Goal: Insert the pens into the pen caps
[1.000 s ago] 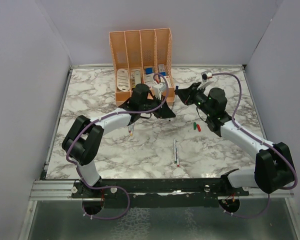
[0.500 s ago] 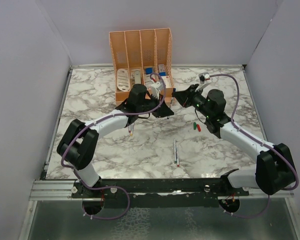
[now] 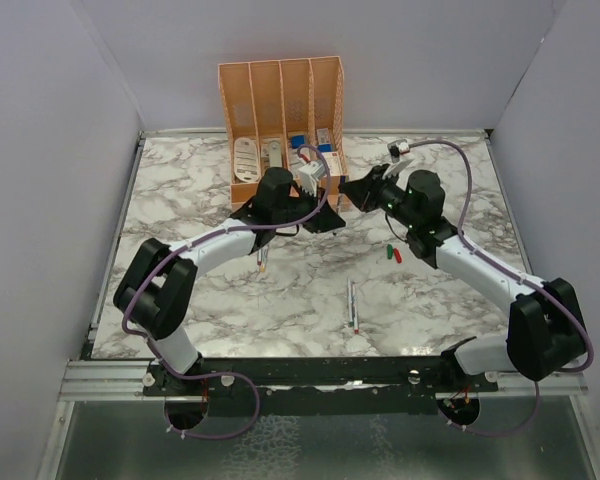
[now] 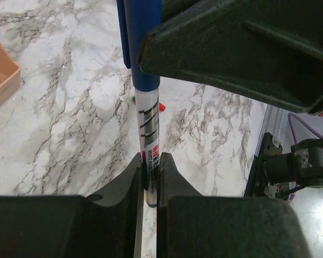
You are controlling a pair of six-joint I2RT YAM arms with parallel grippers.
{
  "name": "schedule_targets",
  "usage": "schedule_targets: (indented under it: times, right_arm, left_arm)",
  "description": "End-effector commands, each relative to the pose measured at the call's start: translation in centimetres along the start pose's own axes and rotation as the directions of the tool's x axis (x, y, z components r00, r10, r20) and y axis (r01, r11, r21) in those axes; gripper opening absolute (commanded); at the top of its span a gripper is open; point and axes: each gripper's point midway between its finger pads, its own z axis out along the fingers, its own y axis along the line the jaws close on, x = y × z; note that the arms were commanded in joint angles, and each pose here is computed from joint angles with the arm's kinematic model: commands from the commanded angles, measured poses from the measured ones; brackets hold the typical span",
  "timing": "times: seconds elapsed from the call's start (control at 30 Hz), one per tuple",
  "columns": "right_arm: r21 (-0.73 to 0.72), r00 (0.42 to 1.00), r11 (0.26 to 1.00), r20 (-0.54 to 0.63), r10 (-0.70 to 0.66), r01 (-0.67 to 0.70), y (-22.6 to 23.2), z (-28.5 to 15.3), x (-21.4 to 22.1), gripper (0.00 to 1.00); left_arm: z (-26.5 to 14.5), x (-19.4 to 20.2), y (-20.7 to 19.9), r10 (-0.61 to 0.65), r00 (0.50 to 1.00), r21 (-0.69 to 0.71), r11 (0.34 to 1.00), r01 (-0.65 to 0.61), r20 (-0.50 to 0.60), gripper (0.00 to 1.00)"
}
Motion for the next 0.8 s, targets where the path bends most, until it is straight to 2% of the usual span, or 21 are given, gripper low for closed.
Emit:
schedule_targets:
  times: [0.0, 0.57, 0.77]
  right_arm:
    - [-0.009, 0.954, 1.0, -0.3, 0.011, -0.014, 0.7, -0.7, 8.2, 0.01]
    - [0.037, 0.862, 0.992, -0.5, -0.085, 0.12, 1.6, 0.0, 14.6, 0.01]
    - [0.062, 0.872, 0.99, -0.482, -0.081, 0.127, 1.4, 0.2, 14.0, 0.01]
  left_arm:
    - [-1.1, -8.9, -2.8, 0.159, 0.957, 0.007, 0.986, -0.166, 0.243, 0.0]
    - [-4.8, -15.5, -1.1, 0.229, 0.888, -0.116, 0.973, -0.199, 0.399, 0.0]
    - [-5.8, -15.1, 0.3, 0.202, 0.895, -0.135, 0.978, -0.16, 0.398, 0.0]
